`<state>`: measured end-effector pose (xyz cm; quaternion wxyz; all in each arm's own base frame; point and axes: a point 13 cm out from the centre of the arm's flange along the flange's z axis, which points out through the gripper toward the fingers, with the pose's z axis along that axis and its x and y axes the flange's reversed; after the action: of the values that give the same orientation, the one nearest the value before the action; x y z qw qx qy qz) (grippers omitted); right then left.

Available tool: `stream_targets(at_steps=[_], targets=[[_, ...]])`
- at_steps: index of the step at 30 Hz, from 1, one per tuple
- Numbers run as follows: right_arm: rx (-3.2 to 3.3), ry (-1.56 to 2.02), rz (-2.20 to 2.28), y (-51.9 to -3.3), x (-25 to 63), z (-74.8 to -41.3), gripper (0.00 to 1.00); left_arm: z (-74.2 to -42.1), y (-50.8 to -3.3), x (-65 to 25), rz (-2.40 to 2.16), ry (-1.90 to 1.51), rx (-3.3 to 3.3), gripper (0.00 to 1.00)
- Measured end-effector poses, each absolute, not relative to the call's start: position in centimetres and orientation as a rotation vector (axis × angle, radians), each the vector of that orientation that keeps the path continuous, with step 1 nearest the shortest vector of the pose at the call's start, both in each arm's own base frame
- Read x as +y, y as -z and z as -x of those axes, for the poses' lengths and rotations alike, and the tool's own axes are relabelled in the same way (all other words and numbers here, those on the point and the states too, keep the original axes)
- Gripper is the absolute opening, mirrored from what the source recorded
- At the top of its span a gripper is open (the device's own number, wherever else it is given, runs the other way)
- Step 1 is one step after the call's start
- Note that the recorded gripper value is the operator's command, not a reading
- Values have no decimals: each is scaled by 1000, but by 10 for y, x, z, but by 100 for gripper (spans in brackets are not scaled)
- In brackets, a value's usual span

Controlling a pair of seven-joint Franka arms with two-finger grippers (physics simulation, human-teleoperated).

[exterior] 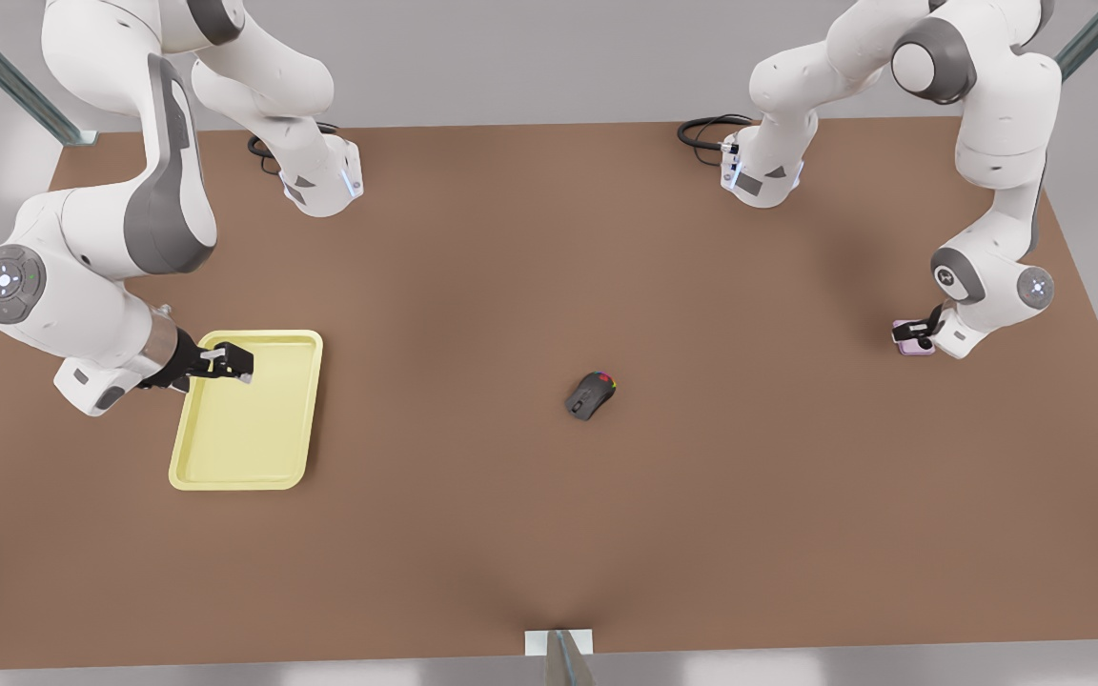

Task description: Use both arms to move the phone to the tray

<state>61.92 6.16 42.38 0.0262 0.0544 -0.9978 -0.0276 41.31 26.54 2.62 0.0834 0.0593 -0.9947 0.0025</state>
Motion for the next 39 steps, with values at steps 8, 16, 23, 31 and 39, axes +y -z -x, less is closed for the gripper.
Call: stream_targets(at_steps=[8, 16, 23, 31, 39], targets=[[-3086, 89, -164, -423, 60, -622, 100, -415, -29, 267, -196, -1, -2972, 70], [-3087, 89, -157, -424, 56, -622, 100, -508, -91, 113, 131, 5, -3041, 70], [-3088, 90, -159, -423, 57, -622, 100, -599, -138, -379, 683, -71, -3024, 70], [-3089, 90, -160, -423, 58, -623, 100, -504, -142, -613, 347, -232, -3048, 71], [-3099, 87, -168, -423, 62, -625, 100, -468, -85, -673, -87, -369, -3039, 100]])
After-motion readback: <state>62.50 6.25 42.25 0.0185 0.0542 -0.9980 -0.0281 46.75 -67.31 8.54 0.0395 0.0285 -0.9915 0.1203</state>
